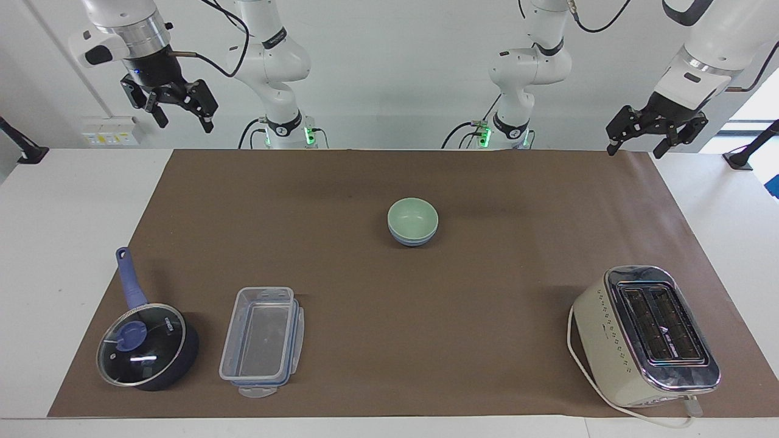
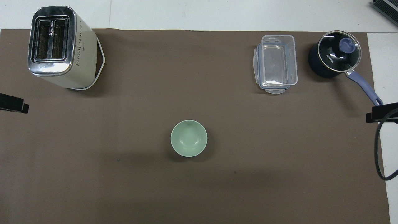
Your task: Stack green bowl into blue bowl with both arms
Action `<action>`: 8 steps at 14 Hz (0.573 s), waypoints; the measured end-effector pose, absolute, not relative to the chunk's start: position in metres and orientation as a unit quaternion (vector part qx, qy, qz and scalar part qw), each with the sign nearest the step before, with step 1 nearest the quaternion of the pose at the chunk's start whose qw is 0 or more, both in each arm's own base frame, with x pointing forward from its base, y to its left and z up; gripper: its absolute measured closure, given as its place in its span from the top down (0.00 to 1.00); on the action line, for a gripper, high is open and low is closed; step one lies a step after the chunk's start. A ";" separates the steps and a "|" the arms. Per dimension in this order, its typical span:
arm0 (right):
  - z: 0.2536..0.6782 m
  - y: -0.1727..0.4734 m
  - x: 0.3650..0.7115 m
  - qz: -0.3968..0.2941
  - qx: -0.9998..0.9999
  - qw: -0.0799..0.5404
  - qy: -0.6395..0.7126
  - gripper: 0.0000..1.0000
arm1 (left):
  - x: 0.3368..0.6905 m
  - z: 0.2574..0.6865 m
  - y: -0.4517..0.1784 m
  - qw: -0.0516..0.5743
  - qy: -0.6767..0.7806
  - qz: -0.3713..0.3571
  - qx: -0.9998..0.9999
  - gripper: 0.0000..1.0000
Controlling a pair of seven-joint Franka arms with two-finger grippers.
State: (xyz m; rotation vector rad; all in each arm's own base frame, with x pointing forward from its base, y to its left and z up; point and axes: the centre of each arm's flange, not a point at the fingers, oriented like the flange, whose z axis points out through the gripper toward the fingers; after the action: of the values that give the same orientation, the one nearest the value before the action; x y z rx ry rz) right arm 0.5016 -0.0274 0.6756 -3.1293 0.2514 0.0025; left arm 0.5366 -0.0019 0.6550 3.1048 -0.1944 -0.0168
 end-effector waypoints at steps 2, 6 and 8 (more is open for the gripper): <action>0.675 -0.028 0.501 0.003 -0.997 0.000 0.076 1.00 | 0.537 0.655 -0.002 0.015 -0.063 -0.005 0.998 1.00; 0.674 -0.030 0.501 0.003 -0.997 -0.010 0.071 1.00 | 0.537 0.655 -0.002 0.015 -0.062 -0.005 0.998 1.00; 0.674 -0.030 0.501 0.004 -0.997 -0.010 0.071 1.00 | 0.537 0.655 -0.002 0.015 -0.062 -0.005 0.998 1.00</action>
State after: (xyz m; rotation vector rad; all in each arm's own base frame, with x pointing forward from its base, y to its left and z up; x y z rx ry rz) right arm 0.5008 -0.0301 0.6741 -3.1544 0.2247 0.0116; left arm 0.5366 -0.0021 0.6551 3.1049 -0.1936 -0.0163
